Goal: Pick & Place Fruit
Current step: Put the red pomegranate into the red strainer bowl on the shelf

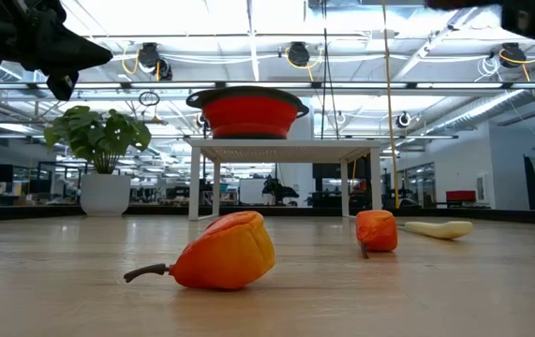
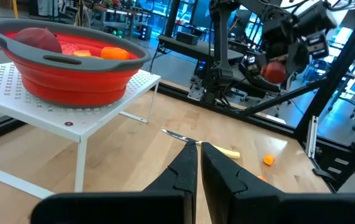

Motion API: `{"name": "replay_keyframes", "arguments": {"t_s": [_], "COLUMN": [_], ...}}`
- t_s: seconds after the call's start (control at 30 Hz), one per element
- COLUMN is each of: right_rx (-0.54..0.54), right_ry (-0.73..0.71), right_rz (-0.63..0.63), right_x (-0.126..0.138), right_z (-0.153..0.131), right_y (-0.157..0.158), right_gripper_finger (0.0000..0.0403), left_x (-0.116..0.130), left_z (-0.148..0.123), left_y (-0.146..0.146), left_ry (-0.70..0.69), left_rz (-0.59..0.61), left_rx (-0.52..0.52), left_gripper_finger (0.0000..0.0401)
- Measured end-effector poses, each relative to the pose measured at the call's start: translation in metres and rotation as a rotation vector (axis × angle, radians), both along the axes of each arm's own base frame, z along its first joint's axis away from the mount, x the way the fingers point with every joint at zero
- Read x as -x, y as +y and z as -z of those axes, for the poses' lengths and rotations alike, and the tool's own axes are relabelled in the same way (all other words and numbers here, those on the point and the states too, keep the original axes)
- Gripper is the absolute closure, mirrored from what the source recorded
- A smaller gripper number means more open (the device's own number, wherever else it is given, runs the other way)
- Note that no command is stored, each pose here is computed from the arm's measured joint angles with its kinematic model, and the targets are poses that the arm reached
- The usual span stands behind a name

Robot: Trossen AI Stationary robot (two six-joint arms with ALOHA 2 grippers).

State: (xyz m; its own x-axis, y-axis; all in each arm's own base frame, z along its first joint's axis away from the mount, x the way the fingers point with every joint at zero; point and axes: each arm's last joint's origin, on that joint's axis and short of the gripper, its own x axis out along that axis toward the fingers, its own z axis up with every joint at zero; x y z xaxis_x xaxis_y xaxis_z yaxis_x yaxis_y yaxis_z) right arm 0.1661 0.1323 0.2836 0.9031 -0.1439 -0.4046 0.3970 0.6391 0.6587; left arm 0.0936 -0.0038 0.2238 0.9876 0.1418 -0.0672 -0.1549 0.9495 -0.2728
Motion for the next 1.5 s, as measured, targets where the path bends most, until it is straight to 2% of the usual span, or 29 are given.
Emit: {"name": "replay_keyframes", "arguments": {"t_s": [0.2,0.43,0.63,1.0,1.27,1.5], "right_rx": [0.215,0.547,0.823,1.246,1.464,1.531], "right_ry": [-0.104,-0.144,-0.092,0.135,0.251,0.291], "right_rz": [0.033,0.056,0.058,0.023,-0.004,-0.021], "right_x": [-0.006,-0.015,-0.024,-0.033,-0.037,-0.038], "right_z": [-0.018,-0.038,-0.047,-0.048,-0.051,-0.052], "right_y": [-0.010,-0.025,-0.038,-0.060,-0.069,-0.071], "right_gripper_finger": [0.0216,0.0217,0.0212,0.0209,0.0202,0.0201], "left_x": [0.000,0.000,0.000,0.000,0.000,0.000], "left_z": [0.000,0.000,0.000,0.000,0.000,0.000], "left_y": [0.000,0.000,0.000,0.002,0.002,0.002], "left_ry": [0.000,-0.003,-0.007,-0.027,-0.033,-0.036], "left_rz": [0.000,-0.001,-0.009,-0.074,-0.084,-0.090], "left_rx": [0.000,0.024,0.055,0.131,0.156,0.167], "left_gripper_finger": [0.0382,0.0382,0.0382,0.0382,0.0382,0.0382]}}
